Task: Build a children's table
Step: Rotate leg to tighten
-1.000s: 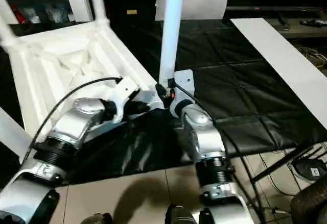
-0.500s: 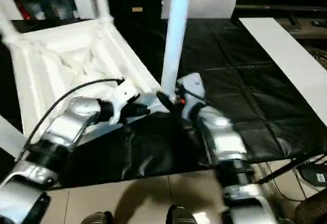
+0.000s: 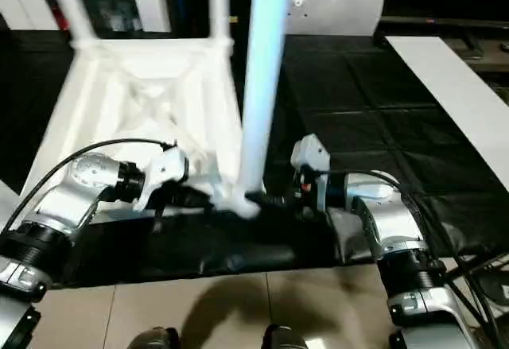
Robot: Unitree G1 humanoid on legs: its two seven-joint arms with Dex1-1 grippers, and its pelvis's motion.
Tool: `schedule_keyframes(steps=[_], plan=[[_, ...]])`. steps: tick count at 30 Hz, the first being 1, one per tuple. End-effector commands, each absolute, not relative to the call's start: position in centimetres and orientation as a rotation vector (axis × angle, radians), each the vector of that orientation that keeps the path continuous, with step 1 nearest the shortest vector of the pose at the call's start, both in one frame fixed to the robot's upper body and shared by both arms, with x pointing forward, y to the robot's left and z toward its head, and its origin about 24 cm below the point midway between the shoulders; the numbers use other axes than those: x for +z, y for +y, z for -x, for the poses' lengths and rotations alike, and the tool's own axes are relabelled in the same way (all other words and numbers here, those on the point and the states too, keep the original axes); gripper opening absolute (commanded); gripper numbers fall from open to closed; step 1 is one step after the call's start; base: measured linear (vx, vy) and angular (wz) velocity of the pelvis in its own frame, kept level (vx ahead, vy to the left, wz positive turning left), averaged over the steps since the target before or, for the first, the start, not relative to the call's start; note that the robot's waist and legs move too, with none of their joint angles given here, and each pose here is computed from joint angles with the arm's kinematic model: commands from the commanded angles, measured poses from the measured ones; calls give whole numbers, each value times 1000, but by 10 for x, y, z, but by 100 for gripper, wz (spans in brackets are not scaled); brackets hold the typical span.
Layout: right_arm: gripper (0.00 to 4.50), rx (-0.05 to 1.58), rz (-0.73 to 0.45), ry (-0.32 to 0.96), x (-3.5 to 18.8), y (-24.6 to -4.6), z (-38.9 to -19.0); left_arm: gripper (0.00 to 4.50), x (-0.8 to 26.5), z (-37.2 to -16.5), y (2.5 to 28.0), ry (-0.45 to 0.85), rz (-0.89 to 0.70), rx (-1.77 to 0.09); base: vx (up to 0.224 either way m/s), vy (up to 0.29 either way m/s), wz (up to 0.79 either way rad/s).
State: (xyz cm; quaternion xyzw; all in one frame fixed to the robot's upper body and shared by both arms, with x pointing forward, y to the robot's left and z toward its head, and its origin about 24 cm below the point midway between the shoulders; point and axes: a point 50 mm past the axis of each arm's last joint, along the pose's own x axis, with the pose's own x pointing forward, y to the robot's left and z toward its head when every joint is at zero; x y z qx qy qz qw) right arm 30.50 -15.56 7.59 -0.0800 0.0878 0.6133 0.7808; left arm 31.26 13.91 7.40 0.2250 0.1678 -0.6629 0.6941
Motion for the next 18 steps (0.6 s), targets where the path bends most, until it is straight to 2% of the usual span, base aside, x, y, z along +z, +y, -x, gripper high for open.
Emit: schedule_keyframes(steps=[1, 2, 6, 7, 10, 11, 18], plan=[[305, 1364, 193, 176, 82, -156, -306, 0, 68, -306, 130, 398, -527, -1584, 0, 0, 0], [275, 1427, 196, 199, 81, -155, -304, 0, 68, -306, 130, 402, -543, -1607, 0, 0, 0], [263, 1501, 203, 235, 80, -153, -301, 0, 68, -307, 129, 400, -557, -1625, 0, 0, 0], [233, 1501, 203, 235, 80, -153, -301, 0, 68, -307, 129, 400, -557, -1625, 0, 0, 0], [224, 1536, 189, 247, 79, -152, -302, 0, 69, -307, 130, 402, -560, -1641, 0, 0, 0], [199, 1537, 188, 248, 79, -152, -302, 0, 69, -307, 130, 402, -561, -1641, 0, 0, 0], [191, 1581, 172, 268, 78, -152, -299, 0, 68, -309, 132, 408, -574, -1636, 0, 0, 0]])
